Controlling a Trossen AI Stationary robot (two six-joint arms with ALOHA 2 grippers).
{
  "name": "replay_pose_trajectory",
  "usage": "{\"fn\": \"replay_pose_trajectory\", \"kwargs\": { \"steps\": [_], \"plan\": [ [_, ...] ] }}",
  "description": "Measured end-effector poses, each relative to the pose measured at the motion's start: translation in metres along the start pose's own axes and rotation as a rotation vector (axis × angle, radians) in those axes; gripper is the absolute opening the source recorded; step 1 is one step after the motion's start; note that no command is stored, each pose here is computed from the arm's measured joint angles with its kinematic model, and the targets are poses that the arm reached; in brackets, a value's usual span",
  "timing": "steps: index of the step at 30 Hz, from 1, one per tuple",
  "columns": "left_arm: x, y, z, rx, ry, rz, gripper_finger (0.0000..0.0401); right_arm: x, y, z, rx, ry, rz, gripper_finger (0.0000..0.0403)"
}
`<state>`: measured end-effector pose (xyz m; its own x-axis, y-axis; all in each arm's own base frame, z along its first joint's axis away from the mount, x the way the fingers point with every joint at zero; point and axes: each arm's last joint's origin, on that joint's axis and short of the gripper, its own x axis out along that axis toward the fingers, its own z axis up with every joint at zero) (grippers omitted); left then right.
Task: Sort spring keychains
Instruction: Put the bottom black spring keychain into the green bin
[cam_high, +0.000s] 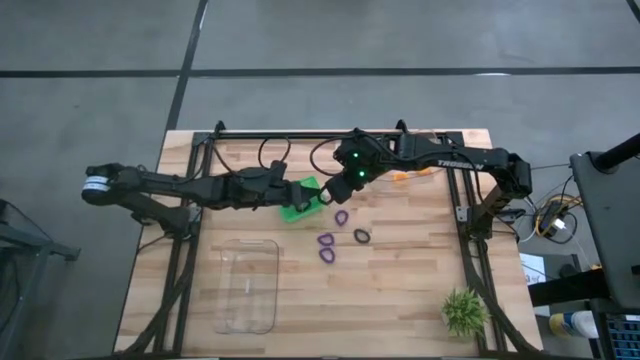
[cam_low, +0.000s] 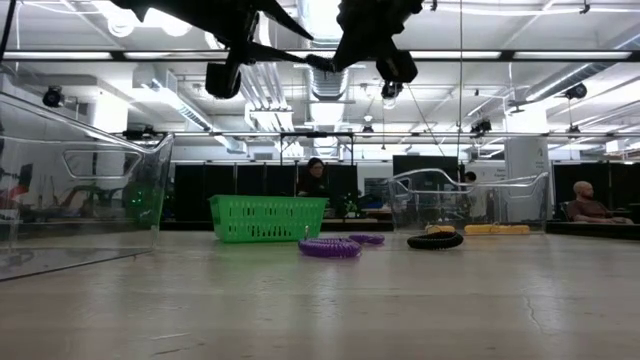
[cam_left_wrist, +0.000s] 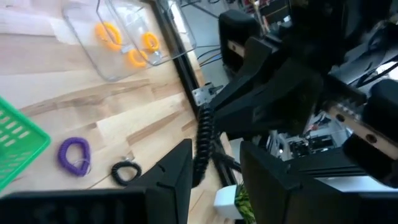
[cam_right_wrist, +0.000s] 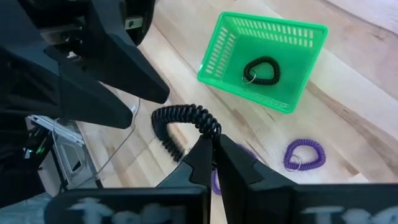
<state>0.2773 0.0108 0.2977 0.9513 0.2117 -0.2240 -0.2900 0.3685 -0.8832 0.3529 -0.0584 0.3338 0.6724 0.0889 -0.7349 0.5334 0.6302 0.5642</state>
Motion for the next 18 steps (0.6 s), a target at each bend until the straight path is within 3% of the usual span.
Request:
{"fn": "replay_pose_trajectory", "kwargs": {
  "steps": [18],
  "plan": [
    [0.0058, 0.0049, -0.0035, 0.009, 0.018, 0.023, 0.0120, -0.0006, 0.0036, 0.0038, -0.006, -0.040, 0.037, 0.0008]
  ]
}}
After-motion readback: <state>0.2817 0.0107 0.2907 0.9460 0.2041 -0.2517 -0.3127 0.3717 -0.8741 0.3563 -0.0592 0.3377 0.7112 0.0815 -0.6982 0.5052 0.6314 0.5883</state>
